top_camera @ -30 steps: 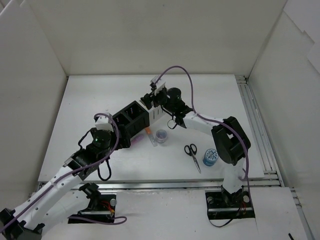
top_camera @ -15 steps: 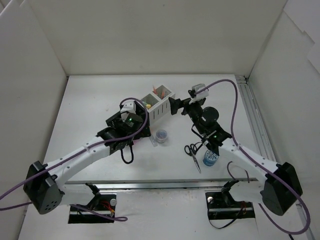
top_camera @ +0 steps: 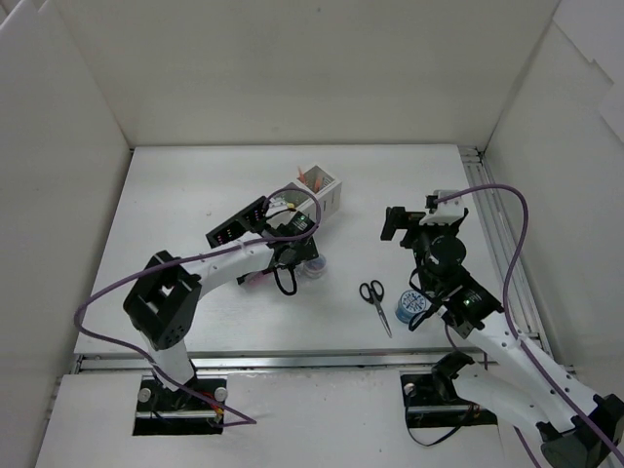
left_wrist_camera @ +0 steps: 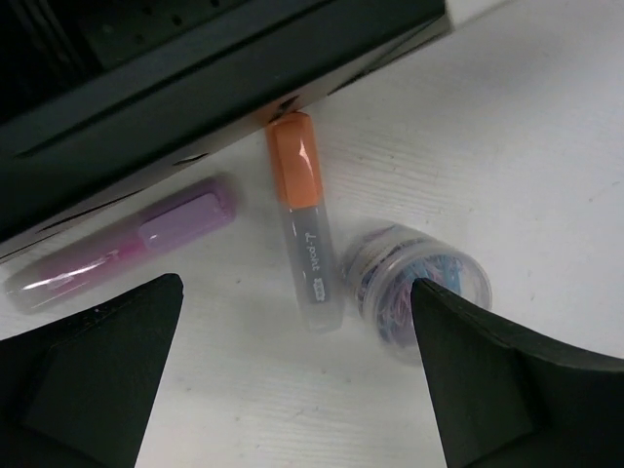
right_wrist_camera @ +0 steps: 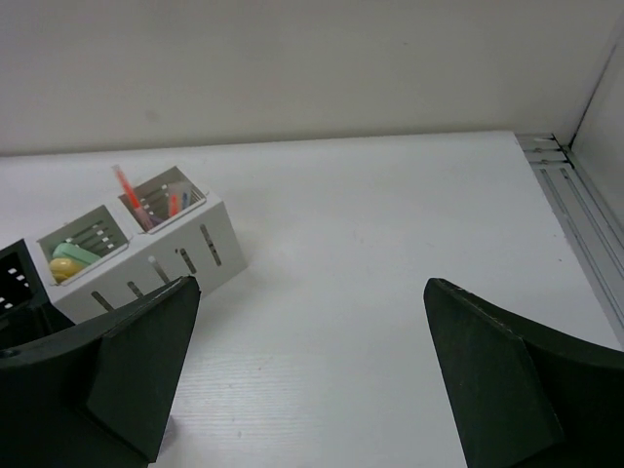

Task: Sort the stationery into containers
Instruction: Pick up the pen from the center of the board.

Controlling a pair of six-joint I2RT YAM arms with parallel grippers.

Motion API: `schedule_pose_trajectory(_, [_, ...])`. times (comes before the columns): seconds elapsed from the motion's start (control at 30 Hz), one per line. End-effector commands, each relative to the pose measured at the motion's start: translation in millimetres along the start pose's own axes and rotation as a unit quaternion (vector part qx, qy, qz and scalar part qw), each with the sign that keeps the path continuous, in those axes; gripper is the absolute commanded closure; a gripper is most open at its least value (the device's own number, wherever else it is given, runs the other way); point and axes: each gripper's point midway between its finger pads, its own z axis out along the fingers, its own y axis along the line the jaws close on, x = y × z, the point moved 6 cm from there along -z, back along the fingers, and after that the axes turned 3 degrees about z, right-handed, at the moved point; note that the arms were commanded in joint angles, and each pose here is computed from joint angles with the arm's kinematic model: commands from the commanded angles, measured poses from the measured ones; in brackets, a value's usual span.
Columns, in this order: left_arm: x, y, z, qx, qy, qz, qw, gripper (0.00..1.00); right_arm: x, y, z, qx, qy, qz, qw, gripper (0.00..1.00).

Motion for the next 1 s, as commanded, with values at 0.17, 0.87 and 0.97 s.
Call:
schedule_pose_trajectory(0.17, [-9, -25, 31, 0.013, 0.033, -0.052, 0.998, 0.08, -3, -18, -6, 0.055, -0.007, 0.006, 0.998, 0.02])
schedule_pose_trajectory(0.87, [18, -21, 46, -0.045, 0.042, -0.058, 0.996, 0.51, 6, -22, 1, 0.083, 0.006, -0.015, 0.996, 0.02])
schedule_pose_trajectory(0.97, [23, -19, 49, -0.048, 0.052, -0.052, 0.996, 0.61, 4, -25, -1, 0.091, 0.003, -0.015, 0.996, 0.02])
